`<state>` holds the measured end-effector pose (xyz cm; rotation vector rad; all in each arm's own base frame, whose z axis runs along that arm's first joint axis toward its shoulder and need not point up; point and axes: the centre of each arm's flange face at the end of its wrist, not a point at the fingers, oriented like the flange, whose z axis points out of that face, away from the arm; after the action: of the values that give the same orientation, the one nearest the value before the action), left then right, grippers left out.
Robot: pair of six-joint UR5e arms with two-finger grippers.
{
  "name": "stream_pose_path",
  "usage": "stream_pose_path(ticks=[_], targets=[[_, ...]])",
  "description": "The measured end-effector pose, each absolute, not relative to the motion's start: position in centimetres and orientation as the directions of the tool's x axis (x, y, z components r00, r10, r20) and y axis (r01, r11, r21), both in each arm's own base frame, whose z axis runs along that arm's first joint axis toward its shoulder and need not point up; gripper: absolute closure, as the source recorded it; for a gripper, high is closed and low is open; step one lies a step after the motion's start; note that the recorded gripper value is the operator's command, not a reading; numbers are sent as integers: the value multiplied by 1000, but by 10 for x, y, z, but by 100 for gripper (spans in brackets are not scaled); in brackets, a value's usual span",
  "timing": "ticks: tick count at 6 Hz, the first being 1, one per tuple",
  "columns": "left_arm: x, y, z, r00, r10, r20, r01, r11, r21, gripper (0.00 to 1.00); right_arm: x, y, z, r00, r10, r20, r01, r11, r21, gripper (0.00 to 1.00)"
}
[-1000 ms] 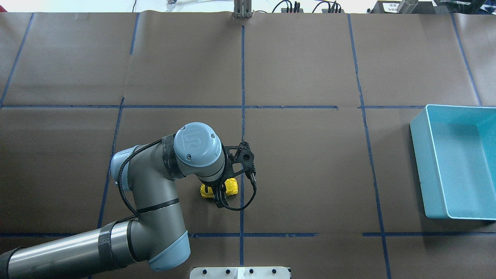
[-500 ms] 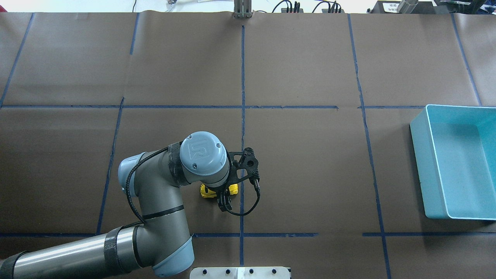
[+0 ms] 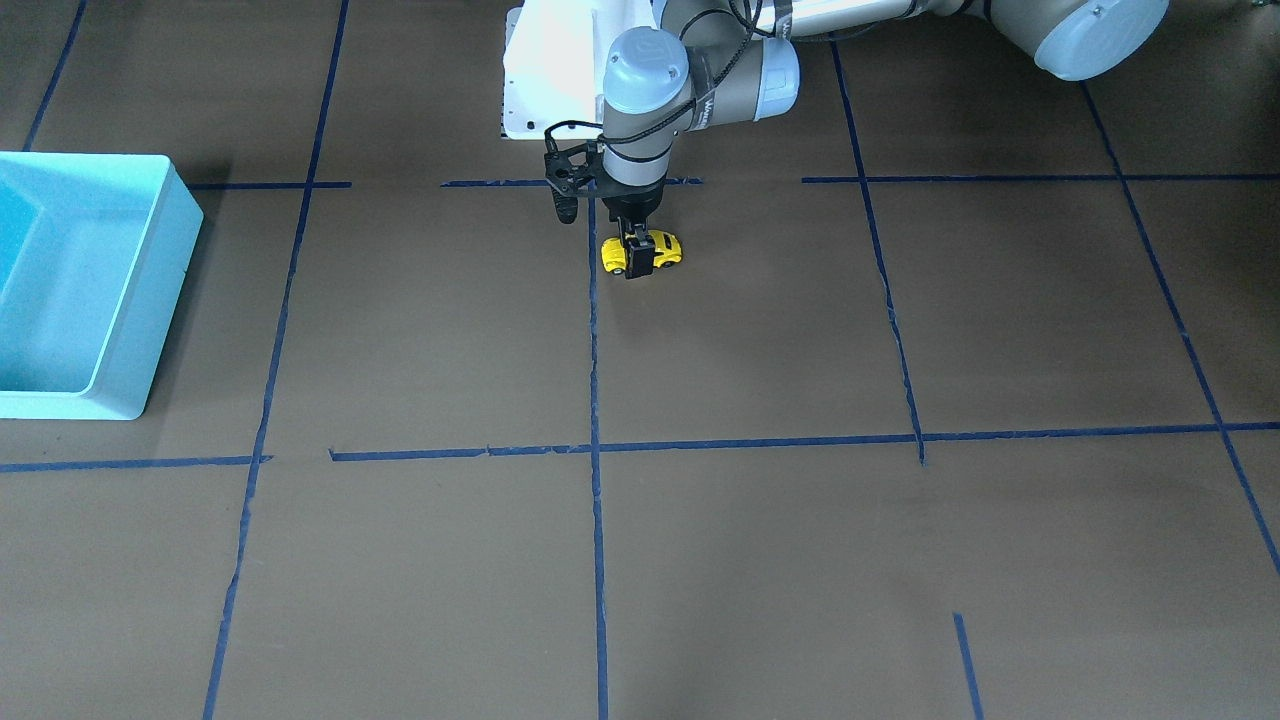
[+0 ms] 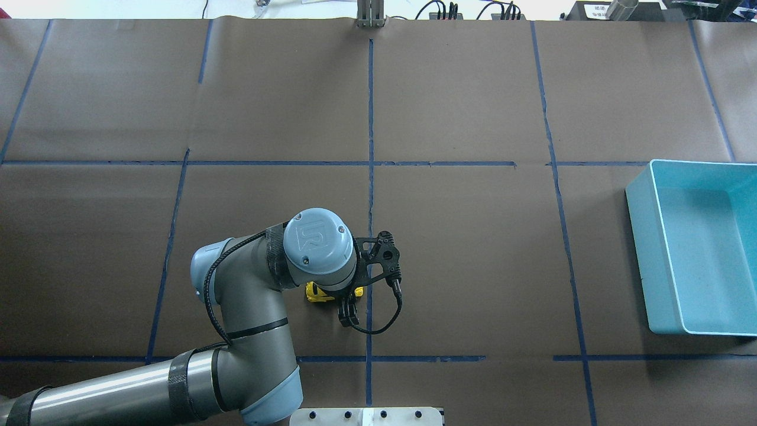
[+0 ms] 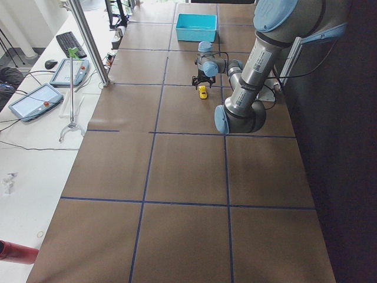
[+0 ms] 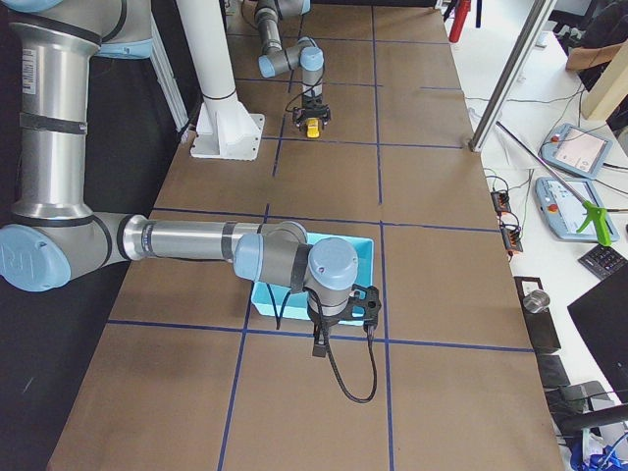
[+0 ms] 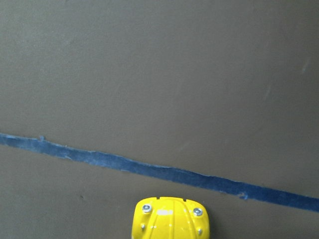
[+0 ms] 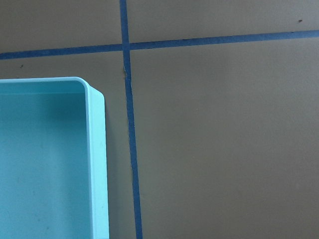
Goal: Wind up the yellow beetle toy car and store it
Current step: 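Press the car down with the left gripper and drag it backward to wind it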
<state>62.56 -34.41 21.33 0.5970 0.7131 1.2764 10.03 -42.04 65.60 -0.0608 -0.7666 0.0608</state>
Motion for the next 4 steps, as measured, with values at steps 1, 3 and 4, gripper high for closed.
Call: stream_pose_path(ticks=[1,3,4], targets=[[626,-344,213,134,981,-141,-633,194,749,16,100,-420,656,719,77,691,-33,996,-77,0],[626,-344,212,124,984,-130,-634,180,752,55,100,-420,656,719,77,691,-33,996,-77,0],[625,-345,213,121,985,-123,-635,172,753,80,100,-420,656,719,77,691,-33,996,-77,0]])
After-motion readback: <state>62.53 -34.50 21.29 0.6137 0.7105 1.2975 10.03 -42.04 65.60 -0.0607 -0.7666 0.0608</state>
